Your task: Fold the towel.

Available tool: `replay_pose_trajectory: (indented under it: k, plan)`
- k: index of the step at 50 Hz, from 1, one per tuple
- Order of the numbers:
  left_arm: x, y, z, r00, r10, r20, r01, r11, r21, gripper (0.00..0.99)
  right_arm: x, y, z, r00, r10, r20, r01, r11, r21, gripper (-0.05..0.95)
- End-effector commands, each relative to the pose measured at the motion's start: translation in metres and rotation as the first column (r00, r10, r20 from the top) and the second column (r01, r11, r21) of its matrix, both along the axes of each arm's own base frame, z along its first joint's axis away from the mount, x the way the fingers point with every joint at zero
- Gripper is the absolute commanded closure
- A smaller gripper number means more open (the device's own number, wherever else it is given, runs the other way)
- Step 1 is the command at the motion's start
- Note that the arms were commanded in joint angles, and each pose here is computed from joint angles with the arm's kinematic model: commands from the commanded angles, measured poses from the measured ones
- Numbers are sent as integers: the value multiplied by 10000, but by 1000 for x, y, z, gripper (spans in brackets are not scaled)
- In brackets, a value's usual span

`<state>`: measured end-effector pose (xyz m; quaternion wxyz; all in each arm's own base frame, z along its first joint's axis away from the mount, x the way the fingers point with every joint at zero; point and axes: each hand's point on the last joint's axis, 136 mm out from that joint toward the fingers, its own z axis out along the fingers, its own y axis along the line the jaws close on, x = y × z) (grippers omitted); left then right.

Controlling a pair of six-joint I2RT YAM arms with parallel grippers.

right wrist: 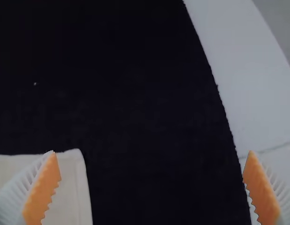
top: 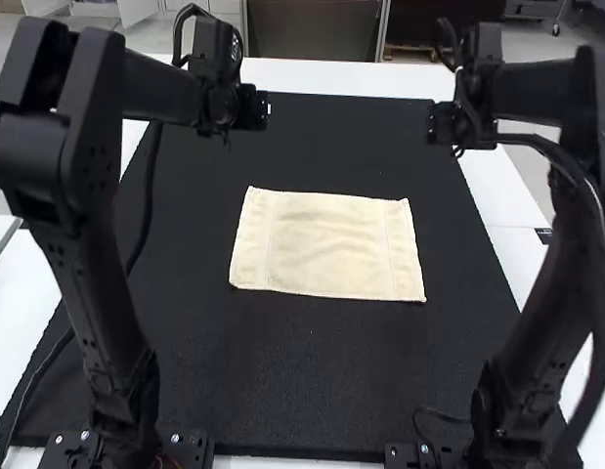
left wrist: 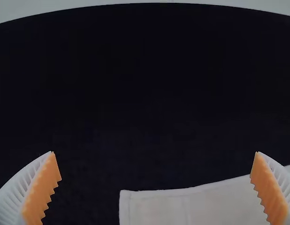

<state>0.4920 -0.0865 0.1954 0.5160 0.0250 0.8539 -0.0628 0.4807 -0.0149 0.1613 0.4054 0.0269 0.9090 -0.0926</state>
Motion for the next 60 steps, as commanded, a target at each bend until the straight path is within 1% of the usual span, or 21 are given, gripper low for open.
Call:
replay_pose_trajectory:
  k: [1, 7, 10, 14, 20, 27, 31, 35, 38, 42, 48, 55, 59, 60]
  plan:
    - [9, -1, 13, 9994, 86, 332, -82, 9999, -112, 43, 15, 13, -3, 9995, 300, -68, -300, 9995, -27, -2]
    - [13, -2, 2, 9998, 85, 167, -84, 9999, -79, 43, 16, 24, -30, 9964, 411, -741, -391, 9989, 273, -2]
    - [15, -2, -3, 9999, 92, 90, -91, 9999, -78, 43, 17, 26, -40, 9947, 370, -955, -345, 9990, 278, -2]
    - [17, -3, -9, 10000, 92, 14, -92, 9999, -63, 43, 23, 28, -39, 9965, 84, -833, -31, 9980, 633, -2]
    - [21, -5, -13, 10000, 61, -61, -62, 10000, -48, 43, 30, 30, -30, 9981, -11, -609, 59, 9969, 790, -2]
    - [29, -9, -18, 9999, 8, -119, -9, 10000, -23, 43, 27, 25, -56, 9920, -18, -1266, 106, 9976, 687, -2]
    - [34, -12, -17, 10000, -22, -59, 22, 10000, -35, 43, 30, 29, -57, 9914, 113, -1305, -9, 9969, 790, 0]
    - [37, -17, -16, 9999, -99, -44, 99, 9999, -38, 41, 30, 40, -60, 9885, 424, -1454, -280, 9946, 1001, 16]
    - [38, -21, -13, 9998, -176, 1, 176, 9998, -47, 41, 26, 53, -69, 9800, 851, -1800, -607, 9887, 1371, 16]
    - [37, -29, -12, 9995, -322, 14, 322, 9995, -63, 41, 24, 60, -79, 9745, 934, -2038, -556, 9813, 1841, 16]
    - [32, -44, -17, 9980, -616, -103, 615, 9980, -111, 41, 19, 65, -100, 9592, 1031, -2632, -493, 9778, 2036, 20]
    - [29, -50, -17, 9972, -735, -151, 732, 9971, -213, 41, 13, 66, -112, 9434, 976, -3170, -316, 9778, 2072, 34]
    - [29, -50, -15, 9973, -721, -110, 719, 9971, -249, 41, 7, 74, -113, 9336, 1129, -3399, -196, 9637, 2662, 33]
    - [28, -50, -16, 9974, -707, -145, 703, 9972, -270, 41, 6, 74, -112, 9332, 1033, -3443, -70, 9629, 2698, 33]
